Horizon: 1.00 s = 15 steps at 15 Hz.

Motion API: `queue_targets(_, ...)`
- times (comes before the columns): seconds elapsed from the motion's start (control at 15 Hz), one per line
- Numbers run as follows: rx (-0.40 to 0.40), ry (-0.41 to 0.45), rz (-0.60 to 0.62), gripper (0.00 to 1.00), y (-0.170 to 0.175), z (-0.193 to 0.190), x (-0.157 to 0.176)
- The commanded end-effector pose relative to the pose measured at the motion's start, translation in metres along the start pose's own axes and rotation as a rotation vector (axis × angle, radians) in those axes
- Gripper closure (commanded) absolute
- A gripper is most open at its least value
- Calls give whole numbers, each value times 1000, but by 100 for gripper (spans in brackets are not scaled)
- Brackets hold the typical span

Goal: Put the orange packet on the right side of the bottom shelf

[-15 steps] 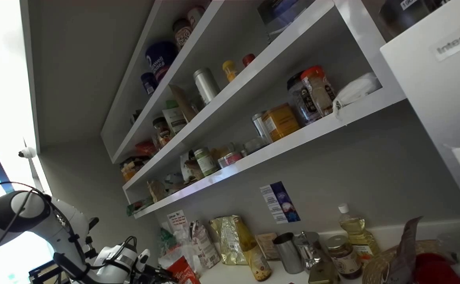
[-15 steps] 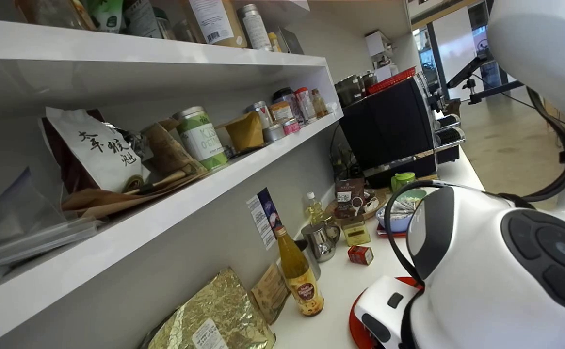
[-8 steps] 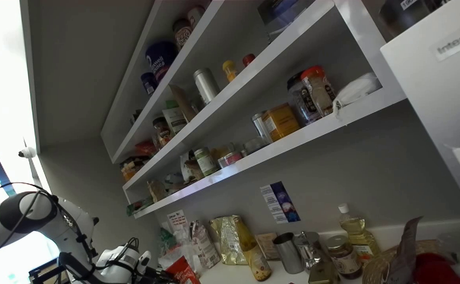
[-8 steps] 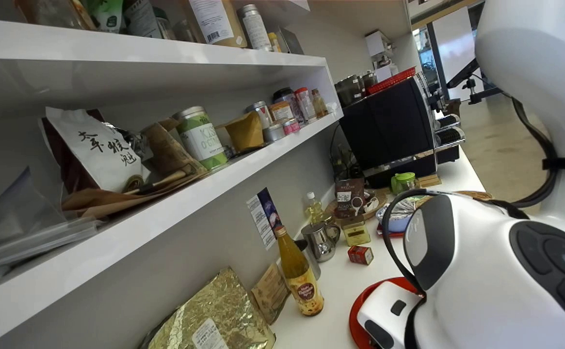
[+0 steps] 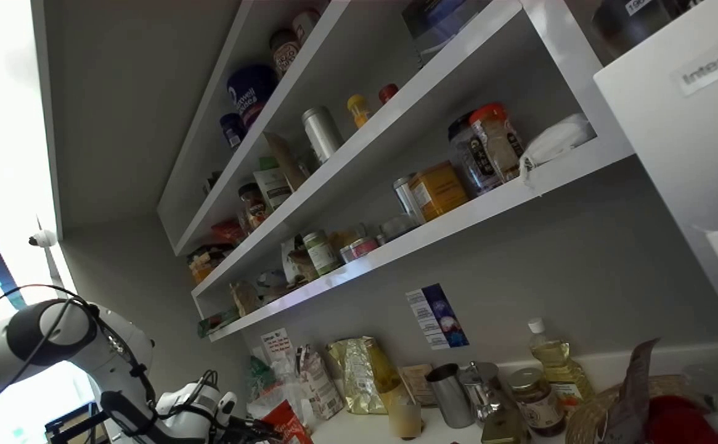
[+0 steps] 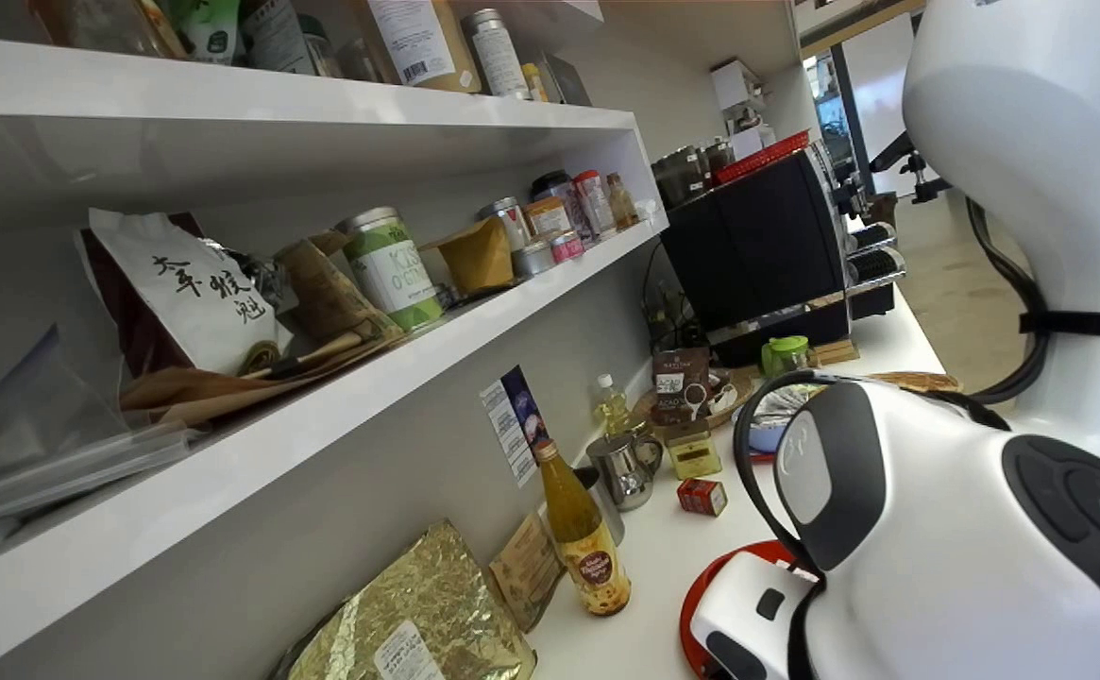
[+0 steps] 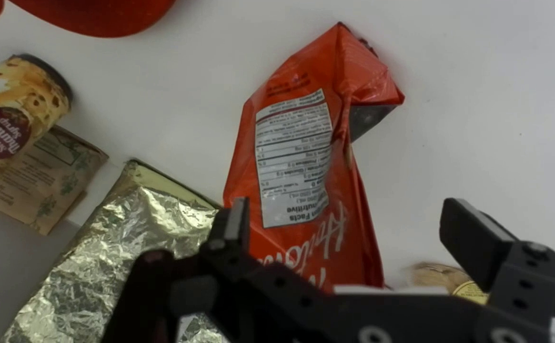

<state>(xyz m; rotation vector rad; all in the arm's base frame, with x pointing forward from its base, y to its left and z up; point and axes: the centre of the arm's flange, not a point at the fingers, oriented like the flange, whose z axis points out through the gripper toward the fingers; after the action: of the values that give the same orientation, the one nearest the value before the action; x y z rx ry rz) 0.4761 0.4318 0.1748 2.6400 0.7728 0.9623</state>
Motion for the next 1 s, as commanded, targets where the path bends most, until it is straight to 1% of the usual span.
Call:
queue_targets(0.0, -18, 37, -17, 0, -2, 7, 3)
queue_targets(0.2, -23, 24, -1, 0, -3, 7, 2)
queue_targets(0.47, -20, 3, 62, 0, -4, 7, 1)
queue_targets(0.93, -21, -6, 93, 0, -5, 7, 0)
